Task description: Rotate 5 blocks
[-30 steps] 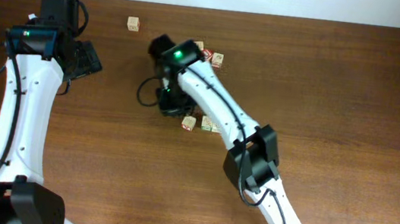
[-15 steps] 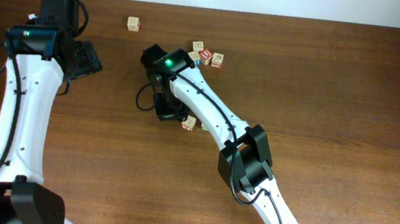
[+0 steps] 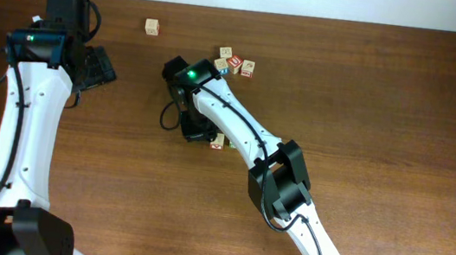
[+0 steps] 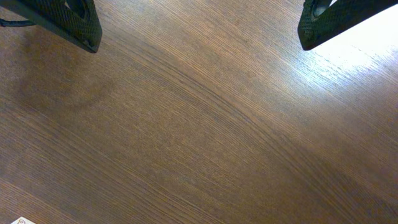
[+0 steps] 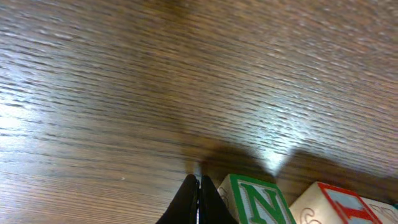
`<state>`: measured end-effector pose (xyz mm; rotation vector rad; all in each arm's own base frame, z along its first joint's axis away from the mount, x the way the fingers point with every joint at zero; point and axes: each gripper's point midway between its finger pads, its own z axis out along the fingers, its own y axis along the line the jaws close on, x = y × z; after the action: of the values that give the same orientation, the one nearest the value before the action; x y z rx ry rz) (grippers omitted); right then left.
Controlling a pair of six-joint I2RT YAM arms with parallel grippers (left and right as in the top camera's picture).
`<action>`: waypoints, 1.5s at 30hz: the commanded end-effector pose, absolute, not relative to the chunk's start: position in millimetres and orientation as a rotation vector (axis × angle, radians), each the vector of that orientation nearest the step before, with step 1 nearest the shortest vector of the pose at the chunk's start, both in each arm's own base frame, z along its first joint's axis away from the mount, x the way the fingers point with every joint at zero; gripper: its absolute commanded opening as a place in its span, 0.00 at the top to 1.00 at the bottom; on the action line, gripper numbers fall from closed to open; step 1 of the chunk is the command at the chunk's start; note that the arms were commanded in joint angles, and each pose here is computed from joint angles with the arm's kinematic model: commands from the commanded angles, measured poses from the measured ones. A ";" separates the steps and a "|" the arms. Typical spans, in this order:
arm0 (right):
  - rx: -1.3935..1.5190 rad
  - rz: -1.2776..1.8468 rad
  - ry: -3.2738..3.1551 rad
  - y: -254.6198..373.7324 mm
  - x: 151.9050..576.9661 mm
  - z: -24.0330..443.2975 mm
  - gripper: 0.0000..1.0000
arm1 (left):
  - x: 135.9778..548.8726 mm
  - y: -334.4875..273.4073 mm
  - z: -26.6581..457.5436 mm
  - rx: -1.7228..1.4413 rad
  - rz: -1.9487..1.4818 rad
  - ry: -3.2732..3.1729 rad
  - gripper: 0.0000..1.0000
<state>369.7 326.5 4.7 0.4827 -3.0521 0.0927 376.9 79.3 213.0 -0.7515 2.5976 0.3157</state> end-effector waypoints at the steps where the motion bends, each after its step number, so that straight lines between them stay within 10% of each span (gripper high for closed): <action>1: 0.482 0.169 -3.052 320.3 368.9 -0.9 0.96 | 378.9 80.4 217.5 -0.765 0.325 2.577 0.01; 17: 0.593 0.220 -3.053 310.6 378.4 5.6 0.96 | 378.9 80.4 217.5 -0.765 0.325 2.577 0.01; 27: 0.621 -0.087 -3.118 326.9 366.5 107.6 0.96 | 378.9 80.4 217.5 -0.765 0.325 2.577 0.01; 45: 0.706 0.083 -2.865 303.6 331.6 27.0 0.95 | 378.9 80.4 217.5 -0.765 0.325 2.577 0.01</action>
<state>326.5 308.9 30.8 0.6691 -2.8507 0.0148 377.0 79.3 213.1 -0.7515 2.5973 0.3156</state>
